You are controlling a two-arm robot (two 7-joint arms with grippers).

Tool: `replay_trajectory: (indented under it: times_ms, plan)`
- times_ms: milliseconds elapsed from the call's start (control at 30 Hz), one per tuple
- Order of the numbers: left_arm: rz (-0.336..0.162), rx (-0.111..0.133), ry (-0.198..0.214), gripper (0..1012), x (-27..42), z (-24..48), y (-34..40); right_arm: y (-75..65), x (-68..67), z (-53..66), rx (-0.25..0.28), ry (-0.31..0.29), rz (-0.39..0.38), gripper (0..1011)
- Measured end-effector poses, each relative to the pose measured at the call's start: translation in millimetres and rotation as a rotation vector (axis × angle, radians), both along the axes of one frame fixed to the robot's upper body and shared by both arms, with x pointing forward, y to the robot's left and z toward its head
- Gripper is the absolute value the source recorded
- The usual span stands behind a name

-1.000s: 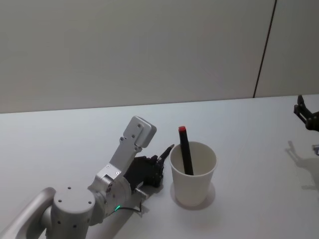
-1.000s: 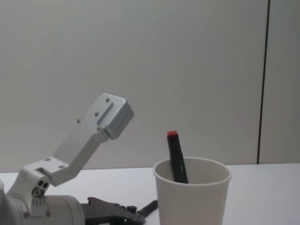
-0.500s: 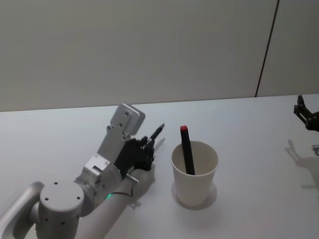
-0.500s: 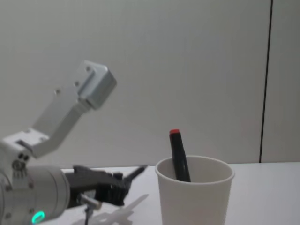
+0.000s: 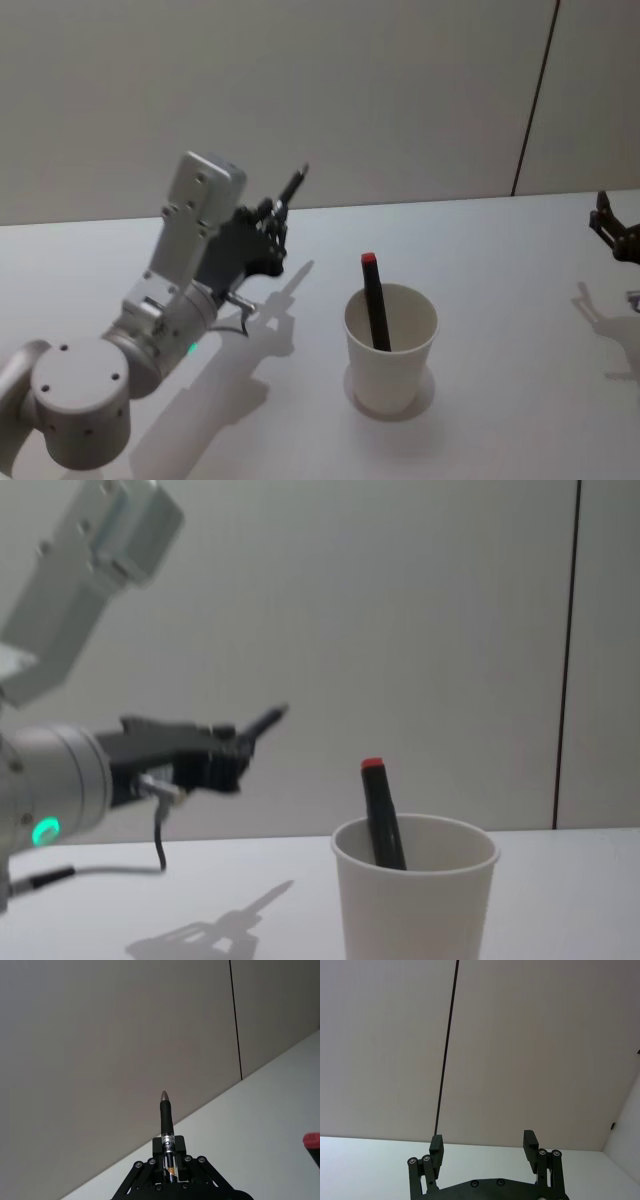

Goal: Place the pen into the pen holder.

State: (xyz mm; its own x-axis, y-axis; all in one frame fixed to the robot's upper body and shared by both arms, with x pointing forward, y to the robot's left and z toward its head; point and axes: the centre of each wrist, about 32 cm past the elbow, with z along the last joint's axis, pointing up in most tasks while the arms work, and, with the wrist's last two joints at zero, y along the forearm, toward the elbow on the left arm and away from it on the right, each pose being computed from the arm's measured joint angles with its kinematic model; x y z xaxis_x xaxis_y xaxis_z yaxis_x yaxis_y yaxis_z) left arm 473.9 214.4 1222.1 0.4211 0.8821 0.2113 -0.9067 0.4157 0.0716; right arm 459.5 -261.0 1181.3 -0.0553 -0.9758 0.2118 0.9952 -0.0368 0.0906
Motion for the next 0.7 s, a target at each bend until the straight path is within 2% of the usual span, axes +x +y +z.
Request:
replay_trajectory:
  times_ms: [33,133,200,233,300,333,433,567,700]
  plan:
    - [0.001,-0.011,-0.026,139,0.3,3.8,1.7,0.0,0.0,0.0,0.0,0.0,0.0,1001]
    - [0.001,-0.026,-0.061,139,0.7,9.2,3.8,0.0,0.0,0.0,0.0,0.0,0.0,1001]
    - [-0.001,-0.048,-0.109,139,1.4,15.9,6.3,0.1,0.1,0.2,0.0,0.0,0.001,1002]
    - [-0.001,-0.048,-0.109,139,1.4,15.9,6.3,0.1,0.1,0.2,0.0,0.0,0.001,1002]
    - [-0.003,-0.065,-0.145,139,2.2,21.4,8.2,0.7,1.1,1.3,0.003,-0.003,0.004,1001]
    - [-0.005,-0.077,-0.17,139,2.7,24.8,9.3,1.6,2.1,3.0,0.007,-0.005,0.009,1002]
    - [-0.008,-0.095,-0.207,139,3.8,30.4,11.1,3.4,4.2,6.7,0.018,-0.009,0.02,1001]
    - [-0.018,-0.131,-0.28,139,6.2,41.1,14.1,8.5,8.2,16.2,0.057,-0.017,0.052,1001]
    - [-0.029,-0.156,-0.33,139,8.2,48.5,15.7,12.4,10.5,23.6,0.09,-0.022,0.077,1002]
